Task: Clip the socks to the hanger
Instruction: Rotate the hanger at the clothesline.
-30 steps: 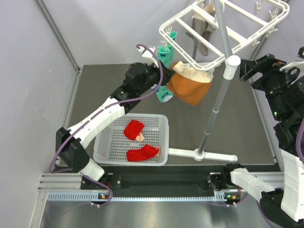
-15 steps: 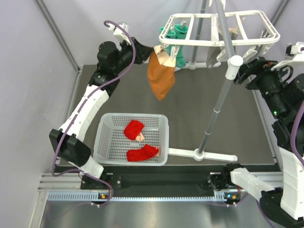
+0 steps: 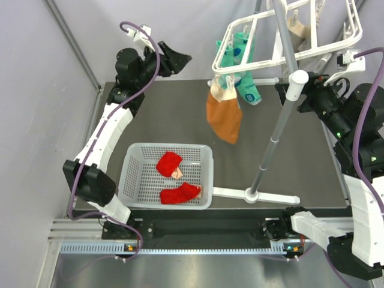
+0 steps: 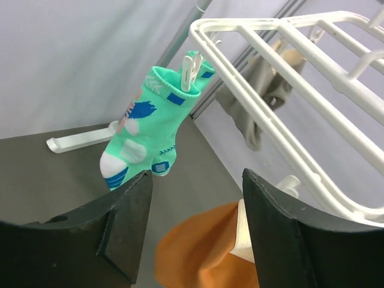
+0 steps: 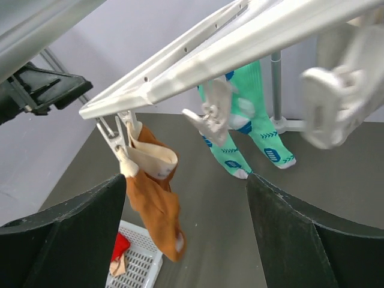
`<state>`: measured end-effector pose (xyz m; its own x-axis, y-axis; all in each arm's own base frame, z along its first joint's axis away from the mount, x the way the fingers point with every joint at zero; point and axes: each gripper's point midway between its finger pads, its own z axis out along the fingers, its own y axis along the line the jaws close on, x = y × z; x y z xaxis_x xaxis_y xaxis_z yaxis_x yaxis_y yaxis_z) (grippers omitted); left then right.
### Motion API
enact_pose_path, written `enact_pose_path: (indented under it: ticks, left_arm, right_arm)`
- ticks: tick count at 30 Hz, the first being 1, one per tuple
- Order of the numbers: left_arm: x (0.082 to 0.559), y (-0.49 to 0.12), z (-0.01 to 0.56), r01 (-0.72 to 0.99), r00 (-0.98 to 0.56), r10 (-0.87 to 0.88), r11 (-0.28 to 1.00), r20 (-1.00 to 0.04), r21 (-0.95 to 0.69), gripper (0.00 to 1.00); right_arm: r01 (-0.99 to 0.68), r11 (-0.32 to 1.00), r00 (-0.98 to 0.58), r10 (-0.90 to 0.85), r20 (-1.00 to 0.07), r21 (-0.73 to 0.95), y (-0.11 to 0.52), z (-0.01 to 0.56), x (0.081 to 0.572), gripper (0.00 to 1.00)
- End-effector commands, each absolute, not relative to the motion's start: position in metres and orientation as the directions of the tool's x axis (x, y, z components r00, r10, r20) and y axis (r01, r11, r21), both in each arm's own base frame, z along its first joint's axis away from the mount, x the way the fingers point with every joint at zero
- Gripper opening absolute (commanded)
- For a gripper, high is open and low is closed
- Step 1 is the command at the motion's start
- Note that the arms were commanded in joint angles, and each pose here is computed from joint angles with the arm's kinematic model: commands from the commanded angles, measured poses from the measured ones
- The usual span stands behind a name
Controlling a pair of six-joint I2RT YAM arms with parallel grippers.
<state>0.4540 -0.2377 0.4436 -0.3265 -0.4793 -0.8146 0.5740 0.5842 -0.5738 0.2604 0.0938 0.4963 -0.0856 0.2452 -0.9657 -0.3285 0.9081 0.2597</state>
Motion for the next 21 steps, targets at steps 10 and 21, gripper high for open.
enact_pose_path:
  ticks: [10, 21]
  left_arm:
    - [0.308, -0.261, 0.530, 0.836, -0.250, -0.590, 0.269, -0.768, -0.479, 0.50]
    - [0.244, -0.390, 0.501, 0.907, -0.326, -0.431, 0.107, -0.841, -0.407, 0.60]
  right_arm:
    - [-0.369, 0.885, -0.054, 0.286, -0.957, 0.285, 0.104, 0.512, 0.269, 0.74]
    - [-0.385, 0.860, -0.066, 0.337, -0.939, 0.336, 0.108, 0.514, 0.263, 0.73]
